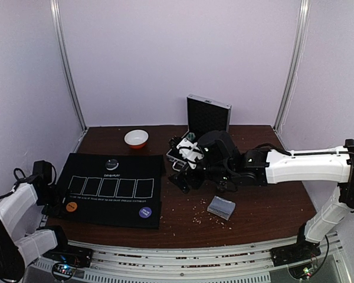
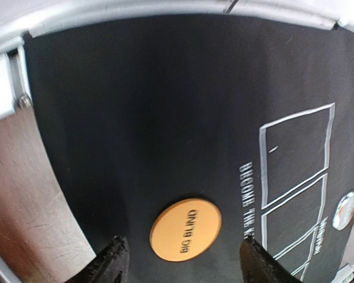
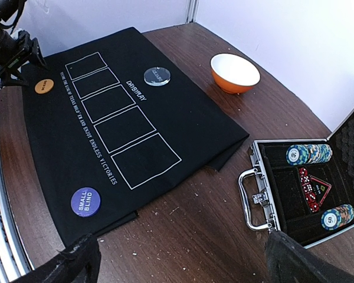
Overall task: Distribute texas hold em gaming equipment
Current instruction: Place the big blind button in the big blind area, then pick up the pile of poker chips from the pile of poker chips.
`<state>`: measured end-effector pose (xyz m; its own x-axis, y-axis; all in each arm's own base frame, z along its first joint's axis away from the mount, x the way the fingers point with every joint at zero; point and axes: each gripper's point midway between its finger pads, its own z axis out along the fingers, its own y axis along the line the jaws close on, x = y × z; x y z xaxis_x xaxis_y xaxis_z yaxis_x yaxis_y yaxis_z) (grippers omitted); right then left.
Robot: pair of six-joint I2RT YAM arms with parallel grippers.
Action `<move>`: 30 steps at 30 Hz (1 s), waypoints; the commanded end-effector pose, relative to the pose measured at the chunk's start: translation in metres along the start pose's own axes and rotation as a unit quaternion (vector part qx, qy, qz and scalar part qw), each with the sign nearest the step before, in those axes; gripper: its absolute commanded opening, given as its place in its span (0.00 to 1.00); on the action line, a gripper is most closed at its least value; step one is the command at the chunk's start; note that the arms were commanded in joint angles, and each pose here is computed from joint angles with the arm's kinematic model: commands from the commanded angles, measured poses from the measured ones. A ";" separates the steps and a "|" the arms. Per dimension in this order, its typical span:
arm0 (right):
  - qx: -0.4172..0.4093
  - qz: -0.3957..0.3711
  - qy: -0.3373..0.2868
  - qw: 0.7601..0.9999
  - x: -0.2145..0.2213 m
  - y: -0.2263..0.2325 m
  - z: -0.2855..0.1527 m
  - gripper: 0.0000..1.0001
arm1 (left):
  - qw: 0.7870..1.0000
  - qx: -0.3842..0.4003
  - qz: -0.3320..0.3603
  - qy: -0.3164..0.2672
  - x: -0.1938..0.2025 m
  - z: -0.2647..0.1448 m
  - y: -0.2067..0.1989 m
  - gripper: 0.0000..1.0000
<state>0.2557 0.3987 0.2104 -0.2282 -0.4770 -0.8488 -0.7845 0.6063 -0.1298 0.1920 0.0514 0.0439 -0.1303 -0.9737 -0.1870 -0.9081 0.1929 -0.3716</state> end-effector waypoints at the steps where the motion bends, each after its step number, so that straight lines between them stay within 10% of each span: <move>1: -0.001 0.002 -0.001 1.000 -0.008 -0.001 -0.001 1.00 | 0.997 -0.003 0.036 -0.065 -0.033 -0.024 -0.019 0.71; 9: 0.019 0.029 0.021 0.999 -0.013 -0.036 -0.006 1.00 | 0.955 0.117 0.228 -0.151 -0.075 -0.083 -0.138 0.73; 14: 0.015 0.031 0.113 0.993 0.011 -0.064 -0.022 1.00 | 0.853 0.140 0.424 -0.272 -0.044 -0.155 -0.228 0.92; 22: 0.111 0.133 0.213 0.962 0.055 -0.150 -0.048 1.00 | 0.726 0.210 0.610 -0.239 0.052 -0.160 -0.300 0.98; 30: 0.182 0.210 0.311 0.909 0.115 -0.162 -0.027 1.00 | 0.672 0.243 0.675 -0.184 0.100 -0.132 -0.316 0.98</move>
<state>0.3509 0.2427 0.1801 -0.7330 -0.4176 -0.5369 -0.4400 0.8931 -0.0939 0.4004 -0.1076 0.2448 -0.5884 0.1358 -0.7971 0.0905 0.9907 0.1020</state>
